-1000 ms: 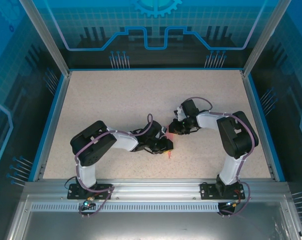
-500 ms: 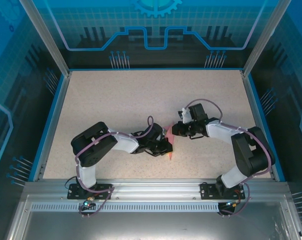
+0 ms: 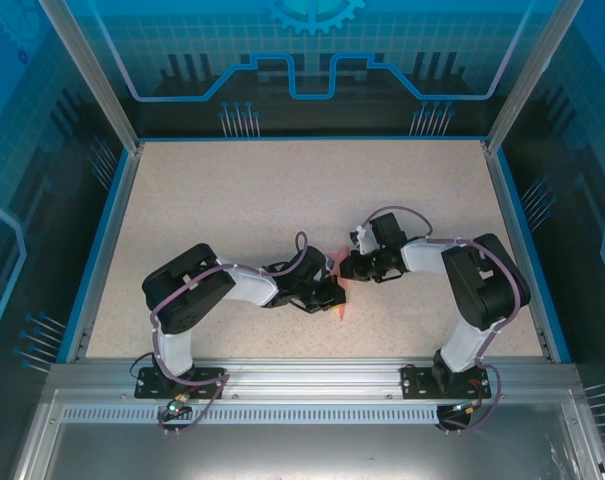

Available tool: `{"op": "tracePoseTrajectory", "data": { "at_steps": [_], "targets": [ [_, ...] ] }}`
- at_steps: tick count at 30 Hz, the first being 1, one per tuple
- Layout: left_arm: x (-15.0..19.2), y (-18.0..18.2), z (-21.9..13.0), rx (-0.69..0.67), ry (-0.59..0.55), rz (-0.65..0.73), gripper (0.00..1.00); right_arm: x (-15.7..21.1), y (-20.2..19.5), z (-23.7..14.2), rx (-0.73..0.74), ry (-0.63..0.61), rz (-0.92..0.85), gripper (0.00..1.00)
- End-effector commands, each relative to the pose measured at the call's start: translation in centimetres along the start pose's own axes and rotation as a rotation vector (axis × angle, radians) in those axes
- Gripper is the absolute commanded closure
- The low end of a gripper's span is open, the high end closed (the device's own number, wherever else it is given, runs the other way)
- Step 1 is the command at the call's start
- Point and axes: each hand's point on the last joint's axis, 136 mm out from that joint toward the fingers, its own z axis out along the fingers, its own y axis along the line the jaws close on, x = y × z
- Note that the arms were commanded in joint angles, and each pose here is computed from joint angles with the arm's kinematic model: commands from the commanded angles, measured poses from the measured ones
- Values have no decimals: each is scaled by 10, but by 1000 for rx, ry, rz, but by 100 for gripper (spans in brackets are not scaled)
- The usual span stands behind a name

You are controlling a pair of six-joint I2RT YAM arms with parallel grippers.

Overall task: Fold a paper plane with a square sheet of paper (fold left side to right side)
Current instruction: Fold the wing for the fifth time at the center of the table.

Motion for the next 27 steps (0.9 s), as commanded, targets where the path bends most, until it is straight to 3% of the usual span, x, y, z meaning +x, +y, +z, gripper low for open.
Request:
{"op": "tracePoseTrajectory", "data": {
  "at_steps": [1,12,27],
  "targets": [
    [28,60,5,-190,71,-94,98,-10,6,6,-7,-4,-53,90],
    [29,63,4,-198,75,-96,99,-11,-18,13,113,23,-57,91],
    [30,64,6,-203,79,-101,100,-68,-33,8,136,-33,-75,91]
  ]
}}
